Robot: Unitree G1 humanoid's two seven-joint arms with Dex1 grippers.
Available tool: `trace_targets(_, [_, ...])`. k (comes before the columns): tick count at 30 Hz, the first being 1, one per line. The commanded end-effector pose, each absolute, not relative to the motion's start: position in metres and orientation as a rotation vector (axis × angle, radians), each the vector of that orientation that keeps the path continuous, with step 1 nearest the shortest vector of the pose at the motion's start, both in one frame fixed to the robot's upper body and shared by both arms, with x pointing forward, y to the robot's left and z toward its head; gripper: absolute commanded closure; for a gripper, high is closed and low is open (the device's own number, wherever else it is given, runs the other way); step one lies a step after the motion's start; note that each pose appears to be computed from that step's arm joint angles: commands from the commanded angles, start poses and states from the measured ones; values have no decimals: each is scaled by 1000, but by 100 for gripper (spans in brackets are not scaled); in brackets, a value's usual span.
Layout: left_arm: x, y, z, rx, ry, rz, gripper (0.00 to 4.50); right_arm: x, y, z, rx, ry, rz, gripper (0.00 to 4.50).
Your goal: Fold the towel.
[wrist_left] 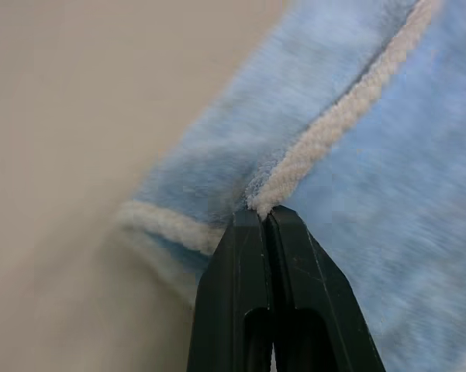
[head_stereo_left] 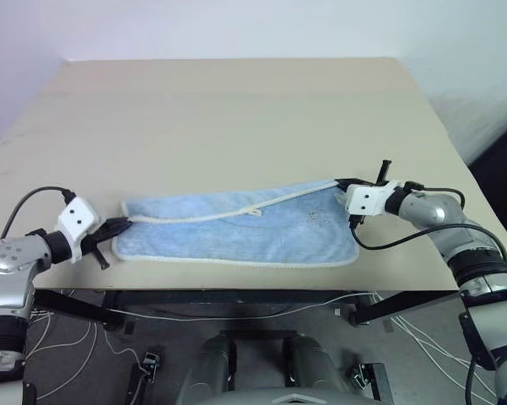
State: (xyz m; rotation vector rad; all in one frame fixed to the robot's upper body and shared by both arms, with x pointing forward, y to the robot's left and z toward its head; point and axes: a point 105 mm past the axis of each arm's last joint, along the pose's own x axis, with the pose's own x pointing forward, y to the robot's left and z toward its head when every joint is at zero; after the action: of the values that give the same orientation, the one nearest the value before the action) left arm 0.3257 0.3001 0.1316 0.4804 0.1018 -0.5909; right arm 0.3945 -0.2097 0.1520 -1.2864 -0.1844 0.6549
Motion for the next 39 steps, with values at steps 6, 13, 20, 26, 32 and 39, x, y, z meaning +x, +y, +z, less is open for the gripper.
trace_targets(6, [367, 307, 231, 409, -172, -450, 450, 410, -241, 266, -1245, -334, 414, 448])
trace_targets(13, [378, 316, 297, 443, -318, -390, 450, 396, -257, 337, -1213, -434, 349, 448])
trace_targets(20, [347, 328, 282, 499, -251, -506, 450, 358, -259, 322, -1058, -362, 587, 448])
trace_targets(26, [303, 335, 202, 482, 85, -680, 450, 320, -253, 242, -896, -87, 836, 448])
trace_targets(32, [255, 335, 157, 409, 335, -777, 450, 277, -239, 188, -710, 166, 1039, 448])
trace_targets(39, [238, 340, 150, 394, 432, -774, 450, 255, -240, 166, -641, 323, 1129, 448])
